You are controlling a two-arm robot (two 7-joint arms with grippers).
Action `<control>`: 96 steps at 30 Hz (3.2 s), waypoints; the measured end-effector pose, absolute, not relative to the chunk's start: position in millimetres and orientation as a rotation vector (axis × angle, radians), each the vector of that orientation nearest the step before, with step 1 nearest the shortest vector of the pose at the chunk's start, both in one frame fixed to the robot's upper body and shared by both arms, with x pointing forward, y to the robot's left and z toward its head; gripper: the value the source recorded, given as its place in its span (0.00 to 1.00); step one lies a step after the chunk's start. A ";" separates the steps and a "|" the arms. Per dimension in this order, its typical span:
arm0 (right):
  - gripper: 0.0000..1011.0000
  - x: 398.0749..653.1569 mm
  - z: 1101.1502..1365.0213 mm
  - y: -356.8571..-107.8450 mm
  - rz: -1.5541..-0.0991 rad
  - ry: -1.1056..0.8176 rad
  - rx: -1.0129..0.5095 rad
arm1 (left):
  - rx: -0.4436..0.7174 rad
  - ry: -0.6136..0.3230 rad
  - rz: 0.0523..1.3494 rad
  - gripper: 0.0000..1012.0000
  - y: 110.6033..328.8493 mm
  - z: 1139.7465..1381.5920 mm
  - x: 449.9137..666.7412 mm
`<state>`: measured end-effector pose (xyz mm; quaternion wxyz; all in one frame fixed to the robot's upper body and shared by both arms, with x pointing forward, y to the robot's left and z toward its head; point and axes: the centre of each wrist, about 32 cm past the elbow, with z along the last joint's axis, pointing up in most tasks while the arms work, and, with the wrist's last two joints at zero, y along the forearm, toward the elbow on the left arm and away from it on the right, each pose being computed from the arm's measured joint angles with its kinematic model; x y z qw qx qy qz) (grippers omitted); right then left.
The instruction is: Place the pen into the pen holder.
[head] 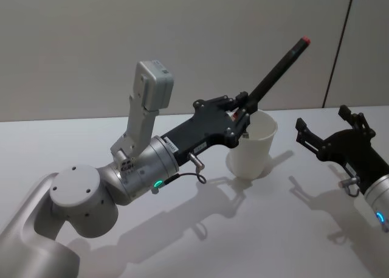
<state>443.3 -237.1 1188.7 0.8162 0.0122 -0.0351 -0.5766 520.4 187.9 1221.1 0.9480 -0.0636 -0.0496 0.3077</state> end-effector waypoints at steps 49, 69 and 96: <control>0.99 437.4 1197.2 -240.3 -1.157 -0.022 0.061 | -0.119 -0.069 0.545 0.17 196.6 1222.9 510.7; 0.99 425.2 1225.2 -259.6 -1.014 0.258 0.207 | -0.118 -0.067 0.543 0.17 196.9 1222.9 510.3; 0.99 432.4 1250.8 -270.1 -0.801 0.679 0.476 | -0.117 -0.067 0.543 0.17 197.0 1223.0 510.3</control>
